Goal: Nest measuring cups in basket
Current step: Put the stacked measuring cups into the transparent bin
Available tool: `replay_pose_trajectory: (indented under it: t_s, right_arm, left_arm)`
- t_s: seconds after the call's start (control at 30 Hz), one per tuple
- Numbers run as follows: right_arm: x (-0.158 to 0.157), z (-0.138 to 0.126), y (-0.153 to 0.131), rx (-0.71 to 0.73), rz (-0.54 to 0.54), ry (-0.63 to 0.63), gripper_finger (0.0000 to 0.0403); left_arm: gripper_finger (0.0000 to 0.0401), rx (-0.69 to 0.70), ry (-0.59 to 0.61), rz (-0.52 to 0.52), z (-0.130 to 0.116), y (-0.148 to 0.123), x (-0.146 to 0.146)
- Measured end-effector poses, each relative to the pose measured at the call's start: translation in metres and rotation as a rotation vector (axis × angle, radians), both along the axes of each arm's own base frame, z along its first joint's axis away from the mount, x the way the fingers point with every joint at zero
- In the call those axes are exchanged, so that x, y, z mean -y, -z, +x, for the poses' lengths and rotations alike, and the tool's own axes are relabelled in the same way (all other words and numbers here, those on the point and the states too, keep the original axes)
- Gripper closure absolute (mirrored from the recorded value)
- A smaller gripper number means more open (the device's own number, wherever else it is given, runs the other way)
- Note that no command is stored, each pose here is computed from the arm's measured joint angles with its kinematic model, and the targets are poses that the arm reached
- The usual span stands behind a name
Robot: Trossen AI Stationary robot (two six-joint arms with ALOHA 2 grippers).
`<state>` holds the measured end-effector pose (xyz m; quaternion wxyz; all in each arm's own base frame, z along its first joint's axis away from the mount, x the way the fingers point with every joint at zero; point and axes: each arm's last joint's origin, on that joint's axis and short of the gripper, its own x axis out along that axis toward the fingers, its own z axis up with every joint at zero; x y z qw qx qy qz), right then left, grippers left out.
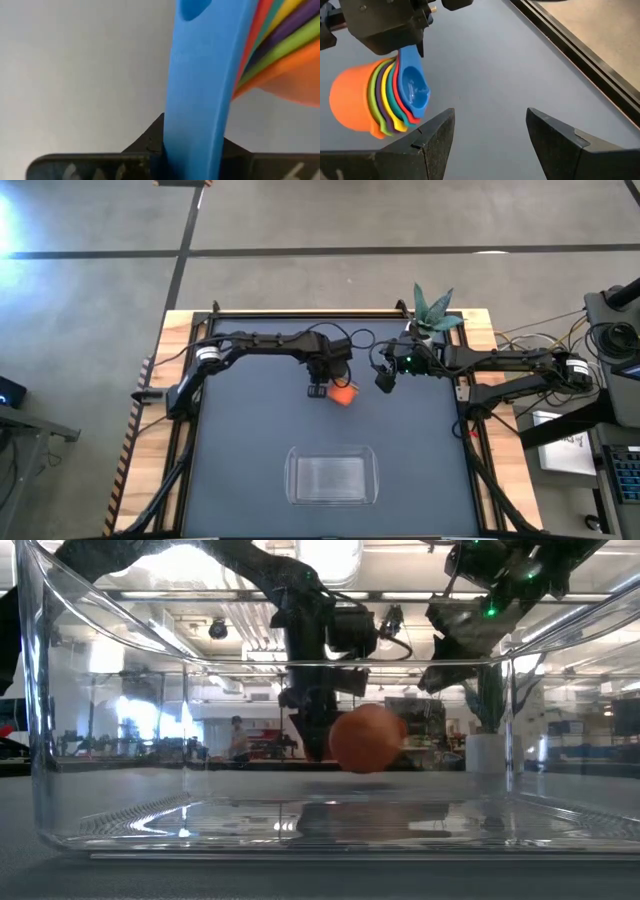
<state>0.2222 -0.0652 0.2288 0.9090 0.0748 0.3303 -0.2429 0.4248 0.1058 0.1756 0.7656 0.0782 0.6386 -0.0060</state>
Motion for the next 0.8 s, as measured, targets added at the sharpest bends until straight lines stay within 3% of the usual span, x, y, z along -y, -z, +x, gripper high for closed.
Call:
replay_pose_trajectory:
  t_s: [0.6, 0.8]
  right_arm:
    - [0.0, -0.0001, 0.0002, -0.004, -0.002, -0.003, 0.0165]
    - [-0.0001, -0.0005, 0.0006, -0.007, 0.004, 0.001, 0.0165]
  left_arm:
    - [0.0373, -0.02, 0.01, 0.003, -0.0014, 0.0009, 0.0007]
    - [0.0375, -0.037, -0.005, 0.13, -0.0005, 0.0002, -0.001]
